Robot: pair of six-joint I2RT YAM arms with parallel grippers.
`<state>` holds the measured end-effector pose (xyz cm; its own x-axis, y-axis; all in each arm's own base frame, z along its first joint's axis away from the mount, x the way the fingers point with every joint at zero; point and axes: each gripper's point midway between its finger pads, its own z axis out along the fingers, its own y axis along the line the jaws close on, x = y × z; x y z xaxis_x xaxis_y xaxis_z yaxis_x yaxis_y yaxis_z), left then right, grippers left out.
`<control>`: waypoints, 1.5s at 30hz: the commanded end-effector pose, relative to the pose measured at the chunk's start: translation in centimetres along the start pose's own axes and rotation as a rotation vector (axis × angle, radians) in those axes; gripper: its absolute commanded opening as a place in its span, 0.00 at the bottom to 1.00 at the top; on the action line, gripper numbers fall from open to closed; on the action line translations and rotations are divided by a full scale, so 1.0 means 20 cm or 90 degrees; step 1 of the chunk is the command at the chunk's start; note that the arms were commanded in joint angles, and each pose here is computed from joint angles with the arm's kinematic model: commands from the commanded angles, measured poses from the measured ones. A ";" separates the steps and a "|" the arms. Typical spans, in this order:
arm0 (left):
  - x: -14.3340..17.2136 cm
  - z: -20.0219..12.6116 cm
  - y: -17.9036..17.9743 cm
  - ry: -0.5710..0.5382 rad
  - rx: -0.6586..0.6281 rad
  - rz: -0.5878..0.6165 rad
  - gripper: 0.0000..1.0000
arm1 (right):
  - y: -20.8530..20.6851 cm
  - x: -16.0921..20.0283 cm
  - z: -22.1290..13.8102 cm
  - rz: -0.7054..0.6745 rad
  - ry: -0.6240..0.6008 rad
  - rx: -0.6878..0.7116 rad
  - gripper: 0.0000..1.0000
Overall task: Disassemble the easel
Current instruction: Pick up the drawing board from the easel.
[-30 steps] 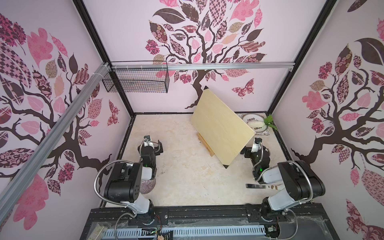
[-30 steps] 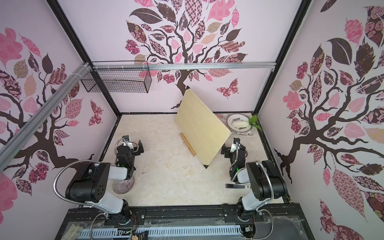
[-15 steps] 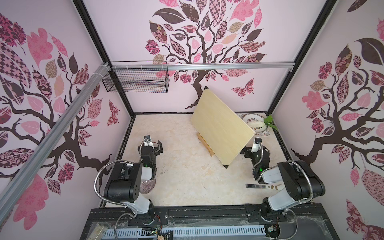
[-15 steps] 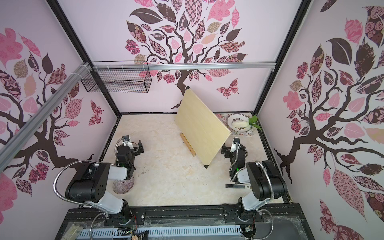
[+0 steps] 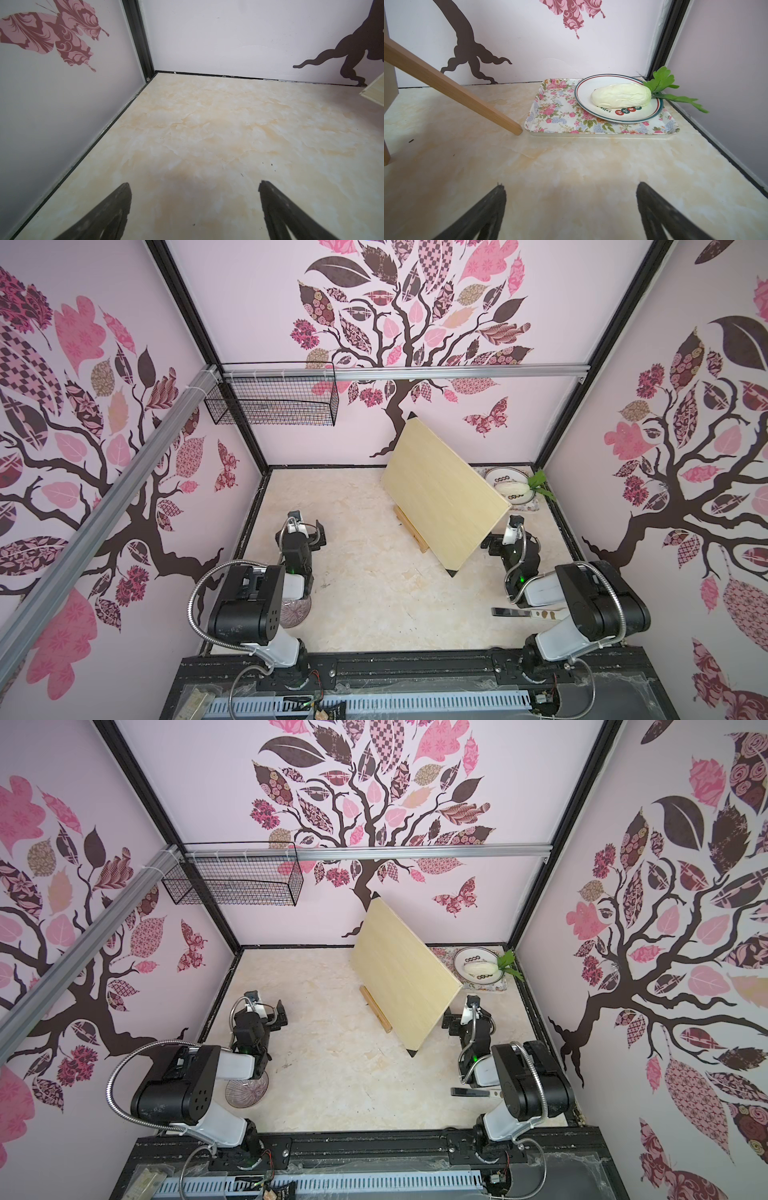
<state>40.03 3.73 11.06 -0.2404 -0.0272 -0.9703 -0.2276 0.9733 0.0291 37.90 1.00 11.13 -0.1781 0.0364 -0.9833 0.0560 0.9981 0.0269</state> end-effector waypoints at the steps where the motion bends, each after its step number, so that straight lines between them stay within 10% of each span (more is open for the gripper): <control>1: 0.02 -0.01 0.00 0.003 0.003 0.000 0.98 | 0.00 -0.02 0.01 0.001 -0.012 -0.002 1.00; 20: -0.21 -0.12 -0.03 -0.018 0.011 0.021 0.98 | -0.04 -0.21 -0.06 0.036 0.006 0.031 1.00; 29: -0.47 -0.19 -0.22 -0.030 0.101 -0.076 0.89 | -0.28 -0.52 -0.19 0.148 0.026 0.223 1.00; 39: -0.41 -0.24 -0.72 0.103 0.338 -0.205 0.68 | 0.00 -1.25 -0.27 0.212 0.000 0.023 0.98; 45: -0.27 -0.31 -1.13 0.168 0.443 -0.134 0.67 | 0.36 -1.35 -0.17 0.197 0.161 -0.205 0.94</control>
<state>40.49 -16.29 16.04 -0.4771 -0.2122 -0.8528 0.2539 0.8957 -0.3650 39.35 3.15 42.39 -0.1561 0.3466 -0.9250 -0.0141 0.9356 0.3529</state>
